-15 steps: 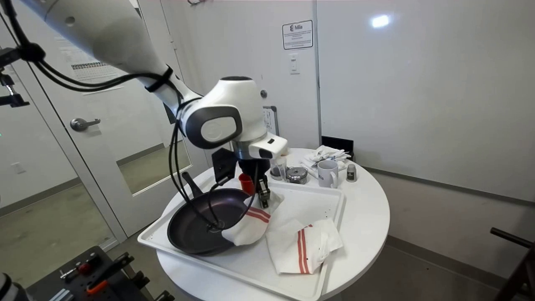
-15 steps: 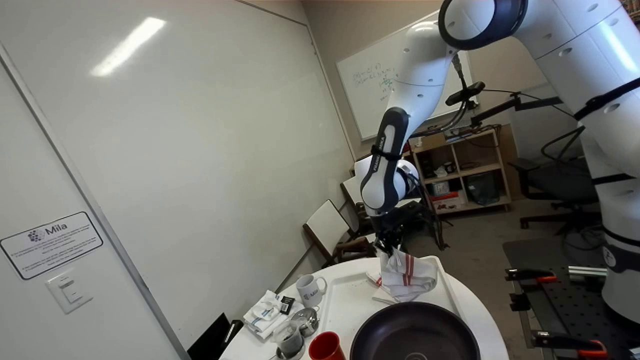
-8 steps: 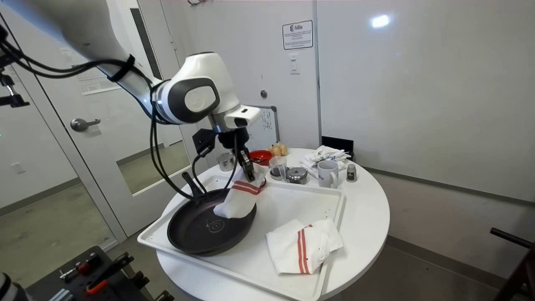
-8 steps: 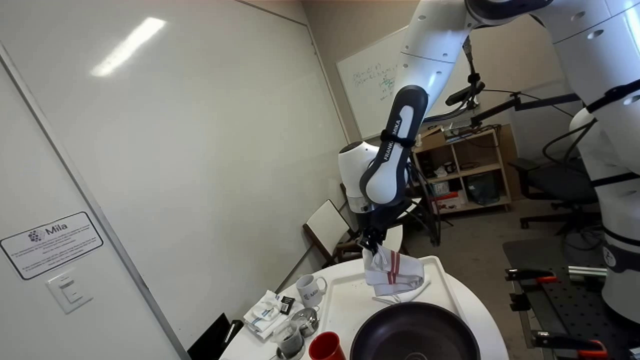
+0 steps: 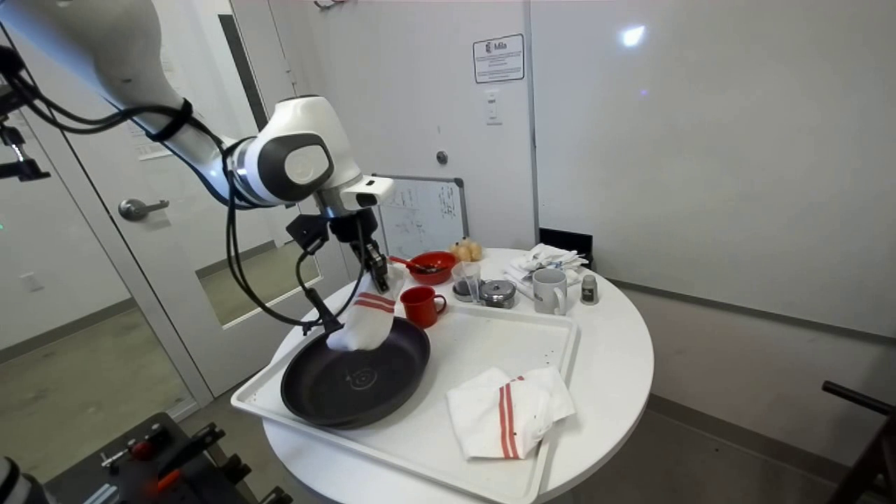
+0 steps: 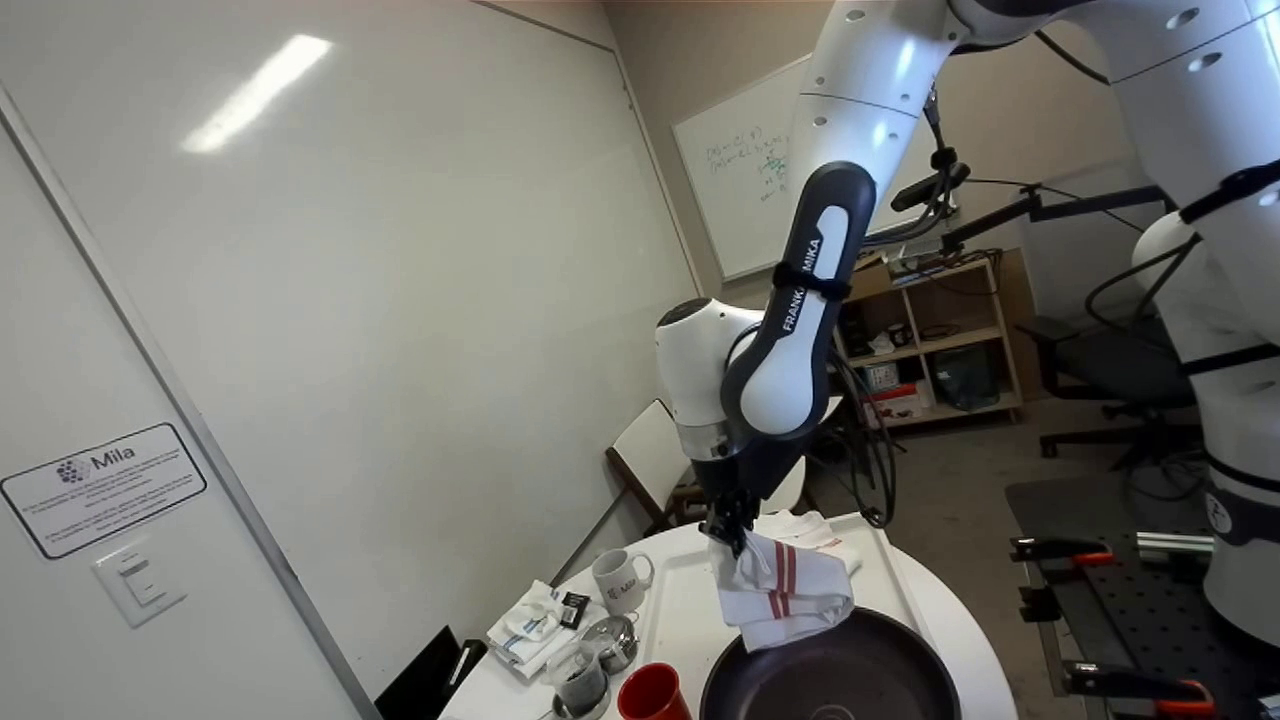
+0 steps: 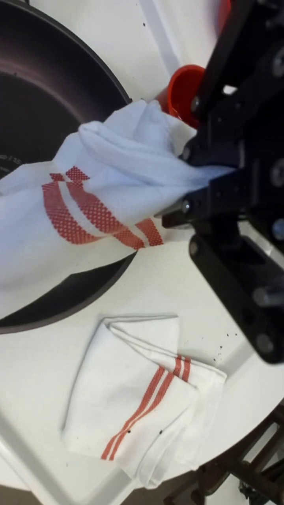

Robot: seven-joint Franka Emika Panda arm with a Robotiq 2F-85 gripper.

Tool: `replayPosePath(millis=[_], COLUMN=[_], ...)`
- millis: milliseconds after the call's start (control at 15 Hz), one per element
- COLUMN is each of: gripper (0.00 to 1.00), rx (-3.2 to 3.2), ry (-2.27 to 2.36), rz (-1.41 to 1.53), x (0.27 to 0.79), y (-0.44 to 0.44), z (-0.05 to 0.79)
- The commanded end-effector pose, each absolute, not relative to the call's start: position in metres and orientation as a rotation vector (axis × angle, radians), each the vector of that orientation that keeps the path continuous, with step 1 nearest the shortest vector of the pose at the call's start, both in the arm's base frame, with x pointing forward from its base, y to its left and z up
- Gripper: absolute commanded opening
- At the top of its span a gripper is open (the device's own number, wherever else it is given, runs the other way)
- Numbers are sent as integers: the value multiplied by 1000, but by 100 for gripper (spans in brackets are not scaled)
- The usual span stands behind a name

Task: Wipe the pan with a towel

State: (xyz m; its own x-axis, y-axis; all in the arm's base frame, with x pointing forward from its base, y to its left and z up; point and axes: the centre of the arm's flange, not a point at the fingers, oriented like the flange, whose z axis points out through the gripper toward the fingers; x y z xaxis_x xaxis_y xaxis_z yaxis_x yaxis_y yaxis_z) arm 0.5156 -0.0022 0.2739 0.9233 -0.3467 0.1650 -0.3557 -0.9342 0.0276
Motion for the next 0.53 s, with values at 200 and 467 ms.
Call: replayPosePath(millis=[200,467], gripper=[3,11], rx=[3102,3103], ry=[-379,-364], rz=[193,156], x=[507,504], y=[37,43], z=[240,231])
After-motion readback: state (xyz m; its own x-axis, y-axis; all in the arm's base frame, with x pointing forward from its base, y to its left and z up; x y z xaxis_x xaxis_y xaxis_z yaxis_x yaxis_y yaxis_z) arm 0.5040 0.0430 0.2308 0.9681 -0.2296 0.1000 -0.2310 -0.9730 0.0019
